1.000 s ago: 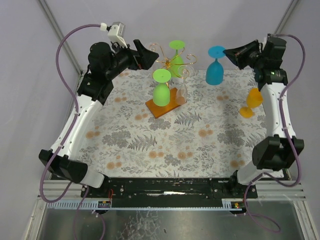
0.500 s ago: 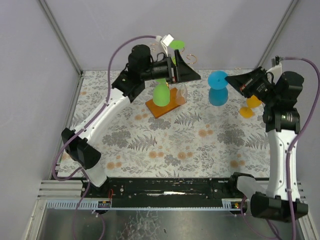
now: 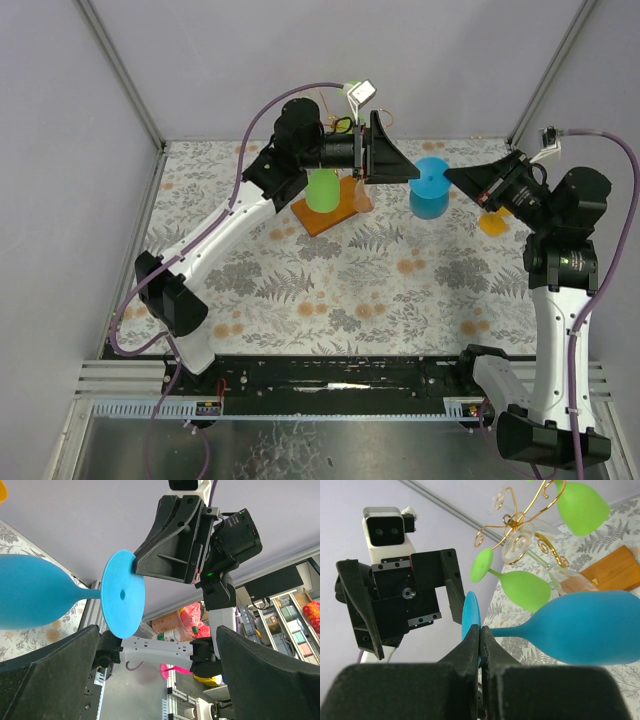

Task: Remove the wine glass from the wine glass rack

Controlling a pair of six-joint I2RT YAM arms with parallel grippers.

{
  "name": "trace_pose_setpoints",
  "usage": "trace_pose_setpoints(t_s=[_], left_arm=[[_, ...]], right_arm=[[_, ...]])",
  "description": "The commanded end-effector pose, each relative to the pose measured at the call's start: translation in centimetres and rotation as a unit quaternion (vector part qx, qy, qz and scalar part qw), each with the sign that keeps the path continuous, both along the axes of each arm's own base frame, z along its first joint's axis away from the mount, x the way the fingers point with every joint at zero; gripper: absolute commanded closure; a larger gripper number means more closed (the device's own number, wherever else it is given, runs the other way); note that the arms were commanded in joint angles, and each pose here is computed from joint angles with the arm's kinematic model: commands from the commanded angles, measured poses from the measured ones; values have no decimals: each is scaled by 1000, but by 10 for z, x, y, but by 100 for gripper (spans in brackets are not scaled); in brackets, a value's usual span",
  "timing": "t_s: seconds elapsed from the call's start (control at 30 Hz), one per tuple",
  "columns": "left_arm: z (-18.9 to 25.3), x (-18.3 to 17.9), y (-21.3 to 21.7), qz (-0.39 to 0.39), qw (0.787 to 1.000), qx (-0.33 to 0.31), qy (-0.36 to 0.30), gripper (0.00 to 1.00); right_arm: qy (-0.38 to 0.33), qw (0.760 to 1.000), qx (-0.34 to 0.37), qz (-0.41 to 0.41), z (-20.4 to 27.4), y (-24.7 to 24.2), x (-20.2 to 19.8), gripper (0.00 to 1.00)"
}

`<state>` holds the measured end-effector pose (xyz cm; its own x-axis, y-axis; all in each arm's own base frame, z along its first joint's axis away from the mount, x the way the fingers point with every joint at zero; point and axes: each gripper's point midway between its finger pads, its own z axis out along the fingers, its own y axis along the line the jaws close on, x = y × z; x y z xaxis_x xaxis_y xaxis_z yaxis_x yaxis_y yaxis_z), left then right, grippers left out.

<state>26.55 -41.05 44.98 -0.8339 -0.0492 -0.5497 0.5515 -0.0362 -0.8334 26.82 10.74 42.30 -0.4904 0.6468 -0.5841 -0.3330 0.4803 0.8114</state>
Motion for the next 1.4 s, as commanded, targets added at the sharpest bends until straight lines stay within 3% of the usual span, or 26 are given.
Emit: trace_pose_setpoints(t_s=[0.0,0.27,0.57,0.7,0.83,0.9,0.97,1.0,1.13,1.23,1.37], left_arm=[[2,-6,-3,-16,1000,-12,-13,0],[4,-9,-6,-20,1000,-16,-14,1],[10,-21,-13,-45,999,-30,-6,20],[13,-27,-15,-53,998,-33,-8,51],[11,-26,-15,-52,998,-32,-5,95],[10,-25,-15,-49,998,-29,-1,100],[11,-27,-15,-53,998,-31,-2,100],[12,-27,-15,-55,998,-33,-2,100],[15,-32,-14,-69,997,-38,-6,100],[21,-38,-12,-84,995,-44,-26,100],[28,-51,-10,-105,991,-44,-74,100]], right_arm=[[-52,998,4,27,18,7,-11,100],[-84,995,13,61,25,15,-19,100],[-130,987,5,96,31,21,-26,100],[-136,985,-3,104,30,23,-28,100],[-139,984,-10,111,28,24,-31,100],[-135,985,-17,111,26,24,-33,100],[-126,986,-29,108,24,24,-35,94],[-124,986,-36,103,23,23,-35,86],[-116,989,-82,41,26,10,-32,37],[-122,986,-114,-25,39,-6,-30,22],[-93,981,-128,-111,46,-31,-15,15]])
